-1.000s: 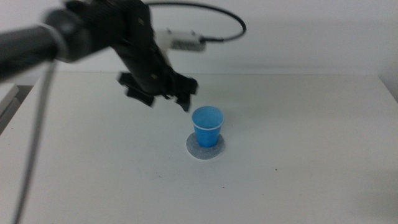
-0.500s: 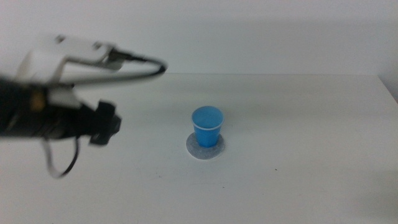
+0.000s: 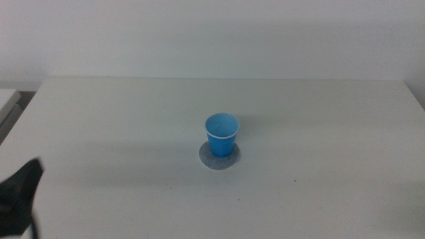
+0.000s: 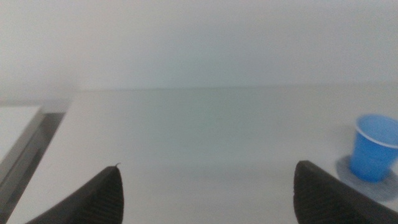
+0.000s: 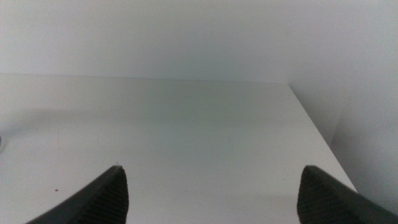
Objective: Place an empty cup on a cup mat.
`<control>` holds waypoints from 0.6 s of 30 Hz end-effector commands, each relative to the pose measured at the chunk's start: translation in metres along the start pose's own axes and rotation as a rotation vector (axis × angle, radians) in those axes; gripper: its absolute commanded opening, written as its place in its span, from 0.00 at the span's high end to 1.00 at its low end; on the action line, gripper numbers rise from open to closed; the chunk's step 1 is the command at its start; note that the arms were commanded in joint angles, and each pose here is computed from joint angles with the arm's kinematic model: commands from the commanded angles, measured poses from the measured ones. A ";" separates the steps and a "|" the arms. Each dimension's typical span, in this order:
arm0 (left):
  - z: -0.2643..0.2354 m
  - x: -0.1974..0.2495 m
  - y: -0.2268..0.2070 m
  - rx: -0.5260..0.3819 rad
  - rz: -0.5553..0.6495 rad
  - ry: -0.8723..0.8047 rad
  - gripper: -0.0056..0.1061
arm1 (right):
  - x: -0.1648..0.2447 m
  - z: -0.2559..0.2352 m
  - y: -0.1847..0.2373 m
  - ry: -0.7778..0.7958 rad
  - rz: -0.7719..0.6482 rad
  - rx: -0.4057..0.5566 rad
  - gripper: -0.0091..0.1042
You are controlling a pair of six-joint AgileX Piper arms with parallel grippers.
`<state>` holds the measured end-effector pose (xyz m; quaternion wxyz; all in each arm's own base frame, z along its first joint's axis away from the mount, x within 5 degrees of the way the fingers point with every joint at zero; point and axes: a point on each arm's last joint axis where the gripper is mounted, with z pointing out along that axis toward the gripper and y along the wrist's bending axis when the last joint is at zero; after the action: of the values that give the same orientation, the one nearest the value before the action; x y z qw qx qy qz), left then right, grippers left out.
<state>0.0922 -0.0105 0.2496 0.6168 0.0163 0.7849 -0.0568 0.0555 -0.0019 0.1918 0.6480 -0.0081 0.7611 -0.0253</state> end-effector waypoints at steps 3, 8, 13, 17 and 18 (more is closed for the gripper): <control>-0.013 0.029 0.007 -0.059 -0.088 -0.077 0.11 | 0.000 0.000 0.000 -0.008 -0.010 -0.001 0.10; -0.019 0.046 0.009 -0.068 -0.090 -0.128 0.11 | 0.000 0.000 0.000 -0.008 -0.010 -0.001 0.10; -0.021 0.051 0.009 -0.070 -0.075 -0.134 0.11 | 0.000 0.000 0.000 -0.008 -0.010 -0.001 0.10; -0.024 0.056 0.008 -0.053 -0.022 -0.190 0.11 | 0.000 0.000 0.000 -0.008 -0.010 -0.001 0.10; -0.024 0.058 0.007 -0.049 -0.023 -0.162 0.11 | 0.000 0.000 0.000 -0.008 -0.010 -0.001 0.10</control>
<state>0.0568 -0.0025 0.2002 0.6790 -0.0185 0.7324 -0.0466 0.0555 -0.0019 0.1918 0.6480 -0.0081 0.7611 -0.0253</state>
